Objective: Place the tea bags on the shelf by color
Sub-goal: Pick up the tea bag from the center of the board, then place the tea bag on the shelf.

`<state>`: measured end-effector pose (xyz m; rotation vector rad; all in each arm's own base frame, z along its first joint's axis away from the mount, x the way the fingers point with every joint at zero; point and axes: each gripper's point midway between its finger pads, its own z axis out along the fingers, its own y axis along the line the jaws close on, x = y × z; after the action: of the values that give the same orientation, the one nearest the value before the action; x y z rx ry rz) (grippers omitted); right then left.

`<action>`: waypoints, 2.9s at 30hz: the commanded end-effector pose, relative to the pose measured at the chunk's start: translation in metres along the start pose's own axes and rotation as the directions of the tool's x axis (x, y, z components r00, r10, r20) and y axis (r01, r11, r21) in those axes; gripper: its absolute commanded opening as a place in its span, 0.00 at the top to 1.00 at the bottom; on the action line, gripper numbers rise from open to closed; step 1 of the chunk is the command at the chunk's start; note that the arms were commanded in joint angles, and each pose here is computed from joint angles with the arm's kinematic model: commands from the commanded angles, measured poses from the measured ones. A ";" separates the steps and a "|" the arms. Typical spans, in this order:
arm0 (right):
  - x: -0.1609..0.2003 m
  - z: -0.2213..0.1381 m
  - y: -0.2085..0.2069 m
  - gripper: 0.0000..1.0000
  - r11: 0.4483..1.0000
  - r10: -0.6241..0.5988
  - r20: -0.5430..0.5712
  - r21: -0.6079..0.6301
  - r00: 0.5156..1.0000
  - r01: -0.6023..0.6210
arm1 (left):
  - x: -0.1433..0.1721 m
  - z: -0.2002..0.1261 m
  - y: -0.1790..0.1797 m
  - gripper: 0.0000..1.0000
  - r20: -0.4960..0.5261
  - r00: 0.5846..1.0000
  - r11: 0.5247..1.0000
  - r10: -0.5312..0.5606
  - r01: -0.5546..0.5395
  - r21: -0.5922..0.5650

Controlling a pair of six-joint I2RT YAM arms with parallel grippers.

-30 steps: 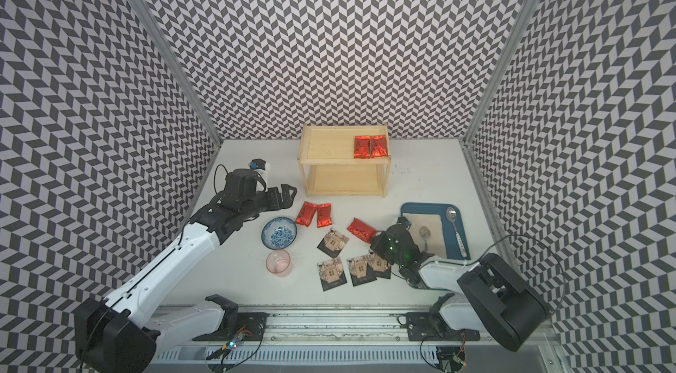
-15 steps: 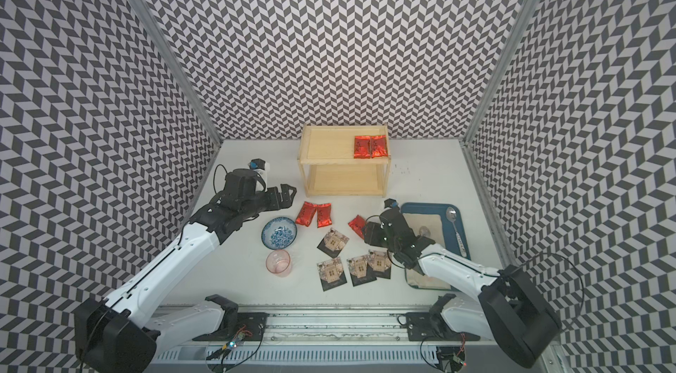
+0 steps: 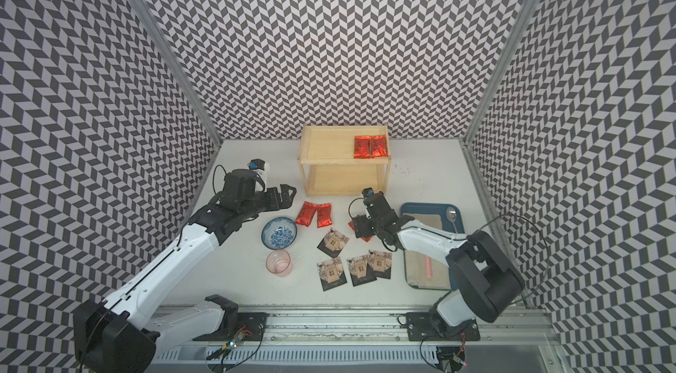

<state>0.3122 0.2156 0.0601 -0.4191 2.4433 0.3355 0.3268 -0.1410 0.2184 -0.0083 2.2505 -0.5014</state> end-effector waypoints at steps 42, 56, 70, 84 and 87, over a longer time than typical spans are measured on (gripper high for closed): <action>0.023 0.016 0.008 0.52 0.992 0.110 -0.042 0.074 0.993 -0.106 | -0.002 -0.001 0.001 0.01 0.013 1.000 1.000 0.009 -0.009 0.001; -0.096 -0.118 0.030 0.55 0.962 0.271 0.263 -0.083 0.926 -0.258 | -0.024 -0.010 -0.002 0.01 0.059 0.998 1.000 0.010 -0.009 -0.023; -0.240 -0.117 0.048 0.55 0.958 0.258 0.432 0.000 0.864 -0.286 | -0.014 0.005 0.006 0.01 0.022 1.000 0.999 0.008 -0.007 -0.045; -0.259 -0.069 0.019 0.53 0.925 0.286 0.457 0.096 0.842 -0.367 | -0.008 0.005 0.005 0.01 0.008 1.000 1.000 0.009 -0.009 -0.029; -0.263 -0.066 0.019 0.53 0.924 0.290 0.462 0.092 0.838 -0.370 | -0.008 0.005 0.004 0.01 0.008 1.000 1.000 0.009 -0.009 -0.023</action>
<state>0.4550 0.2643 0.2586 0.1145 2.1324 0.2836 0.3368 -0.1367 0.2176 -0.0293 2.2594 -0.4576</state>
